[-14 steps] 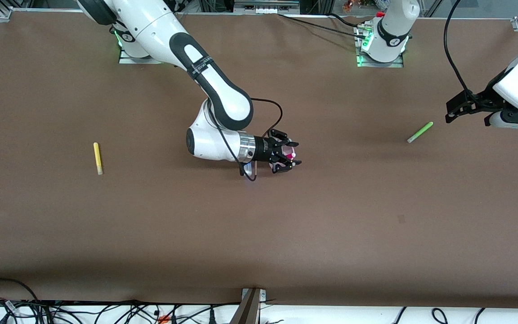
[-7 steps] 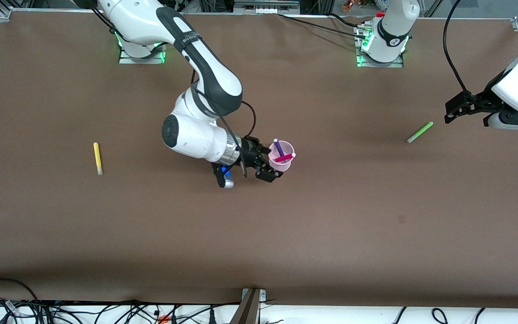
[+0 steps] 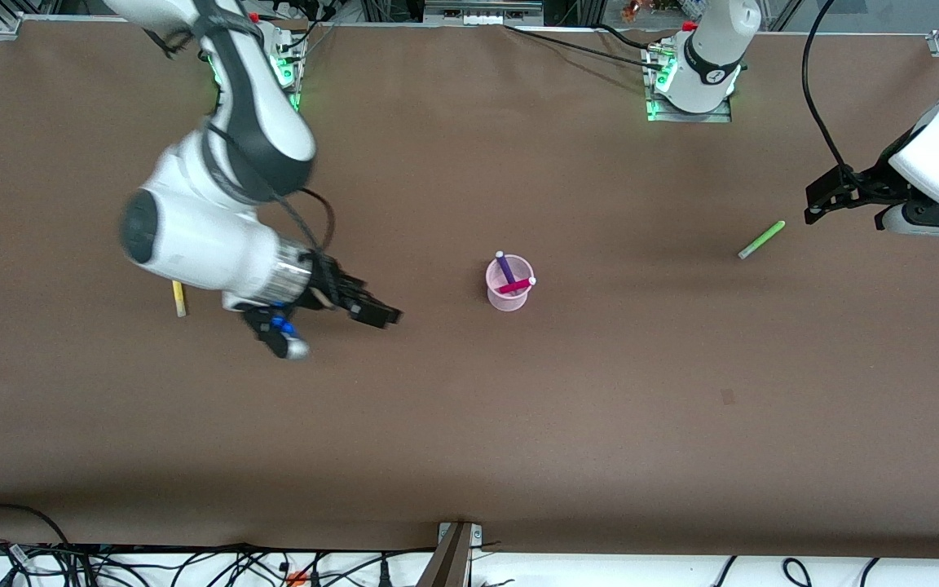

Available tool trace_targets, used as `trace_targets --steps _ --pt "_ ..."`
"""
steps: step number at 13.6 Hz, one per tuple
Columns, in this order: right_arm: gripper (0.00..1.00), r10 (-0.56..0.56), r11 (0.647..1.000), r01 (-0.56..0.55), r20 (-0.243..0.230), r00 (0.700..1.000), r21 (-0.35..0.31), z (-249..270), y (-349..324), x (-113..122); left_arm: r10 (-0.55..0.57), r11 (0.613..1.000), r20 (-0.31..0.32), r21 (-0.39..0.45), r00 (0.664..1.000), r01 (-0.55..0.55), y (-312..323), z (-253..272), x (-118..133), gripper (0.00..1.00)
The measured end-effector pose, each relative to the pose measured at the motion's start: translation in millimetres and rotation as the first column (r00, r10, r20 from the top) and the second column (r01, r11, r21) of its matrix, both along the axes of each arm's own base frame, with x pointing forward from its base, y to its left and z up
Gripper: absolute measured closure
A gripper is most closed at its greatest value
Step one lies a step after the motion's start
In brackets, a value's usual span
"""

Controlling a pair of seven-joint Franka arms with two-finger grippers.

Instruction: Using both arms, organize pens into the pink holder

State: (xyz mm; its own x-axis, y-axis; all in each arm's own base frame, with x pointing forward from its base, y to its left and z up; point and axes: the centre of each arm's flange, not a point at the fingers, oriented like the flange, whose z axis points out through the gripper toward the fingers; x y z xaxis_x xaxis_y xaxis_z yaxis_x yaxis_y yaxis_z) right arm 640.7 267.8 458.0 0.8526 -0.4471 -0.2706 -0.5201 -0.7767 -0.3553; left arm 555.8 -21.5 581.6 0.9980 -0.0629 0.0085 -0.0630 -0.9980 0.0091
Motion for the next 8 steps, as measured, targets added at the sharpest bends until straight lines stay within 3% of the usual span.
trace_targets --steps 3,8 --pt "0.00 0.150 0.983 -0.147 0.020 0.988 -0.105 55.6 -73.6 -26.6 0.000 1.000 -0.002 0.000 1.000 0.000 -0.1 -1.2 1.9 0.00" --pt "0.00 0.332 0.915 -0.306 0.061 0.941 -0.262 121.0 -135.7 -86.9 0.016 1.000 -0.011 0.001 1.000 -0.016 8.2 -6.8 4.9 0.00"
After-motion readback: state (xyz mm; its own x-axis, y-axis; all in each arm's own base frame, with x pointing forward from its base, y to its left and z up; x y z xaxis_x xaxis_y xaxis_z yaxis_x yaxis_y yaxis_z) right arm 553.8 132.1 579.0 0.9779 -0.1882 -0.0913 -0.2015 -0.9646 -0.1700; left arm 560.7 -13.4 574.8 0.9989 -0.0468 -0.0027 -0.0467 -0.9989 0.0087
